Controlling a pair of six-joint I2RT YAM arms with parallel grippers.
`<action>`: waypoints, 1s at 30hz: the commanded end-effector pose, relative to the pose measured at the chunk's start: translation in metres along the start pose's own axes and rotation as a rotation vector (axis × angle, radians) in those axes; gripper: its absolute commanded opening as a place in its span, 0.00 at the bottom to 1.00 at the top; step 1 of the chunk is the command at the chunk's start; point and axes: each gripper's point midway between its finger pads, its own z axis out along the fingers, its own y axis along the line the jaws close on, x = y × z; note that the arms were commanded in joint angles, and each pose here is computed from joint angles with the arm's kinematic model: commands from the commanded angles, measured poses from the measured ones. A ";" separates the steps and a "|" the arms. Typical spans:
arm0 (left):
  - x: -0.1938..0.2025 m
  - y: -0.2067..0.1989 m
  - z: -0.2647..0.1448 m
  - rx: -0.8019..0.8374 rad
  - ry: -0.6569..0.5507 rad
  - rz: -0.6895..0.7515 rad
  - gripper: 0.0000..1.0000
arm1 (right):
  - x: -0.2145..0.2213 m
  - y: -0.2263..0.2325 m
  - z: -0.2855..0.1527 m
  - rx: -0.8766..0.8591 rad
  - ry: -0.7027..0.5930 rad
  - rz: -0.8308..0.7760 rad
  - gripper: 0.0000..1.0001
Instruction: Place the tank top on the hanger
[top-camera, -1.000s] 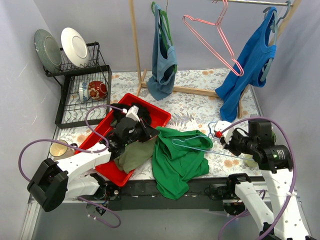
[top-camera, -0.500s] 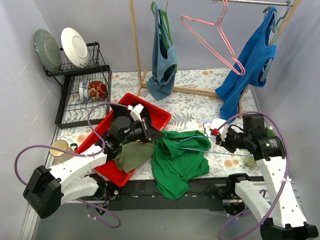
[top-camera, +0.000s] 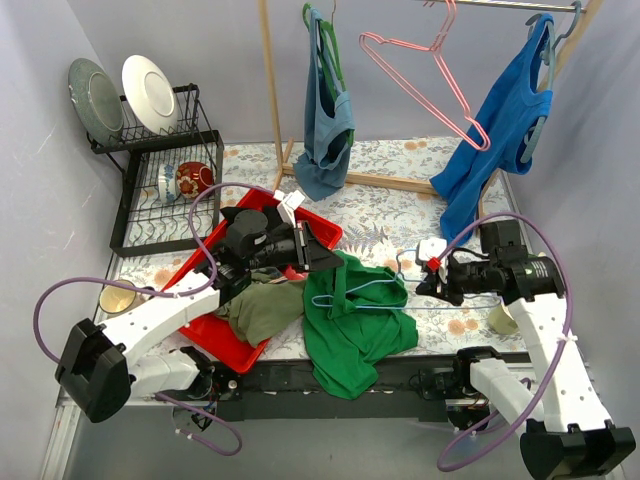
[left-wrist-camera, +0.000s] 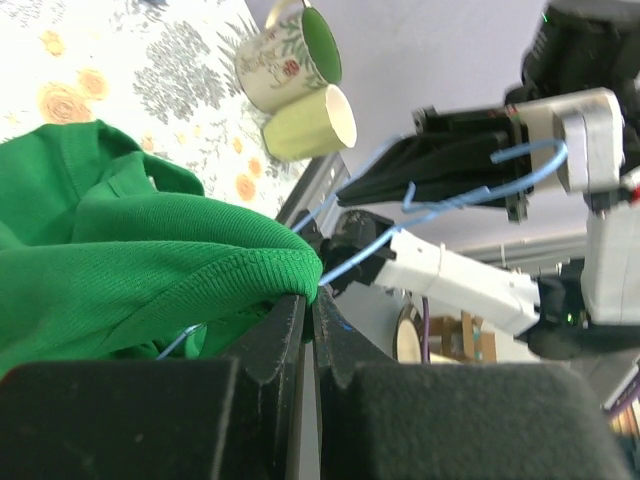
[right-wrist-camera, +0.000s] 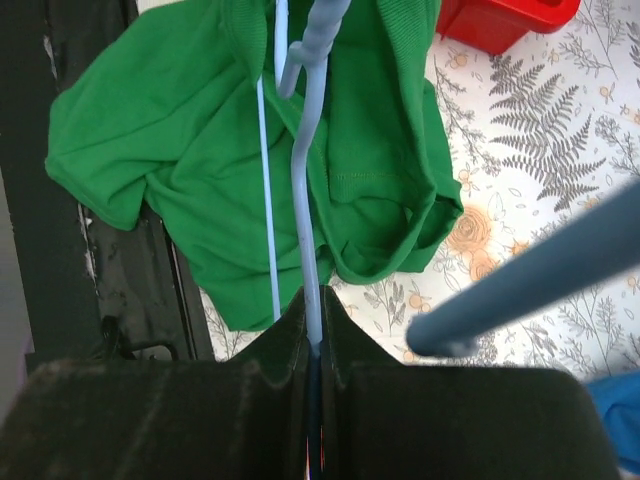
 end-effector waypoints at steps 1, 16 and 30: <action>-0.002 -0.029 -0.010 0.066 0.054 0.078 0.00 | -0.038 -0.011 -0.002 -0.012 -0.136 -0.058 0.01; -0.016 -0.049 -0.035 -0.004 0.005 0.160 0.06 | -0.068 -0.016 0.015 -0.153 -0.343 0.003 0.01; -0.041 -0.058 -0.082 -0.211 0.001 0.510 0.95 | -0.066 -0.018 0.016 -0.147 -0.336 0.001 0.01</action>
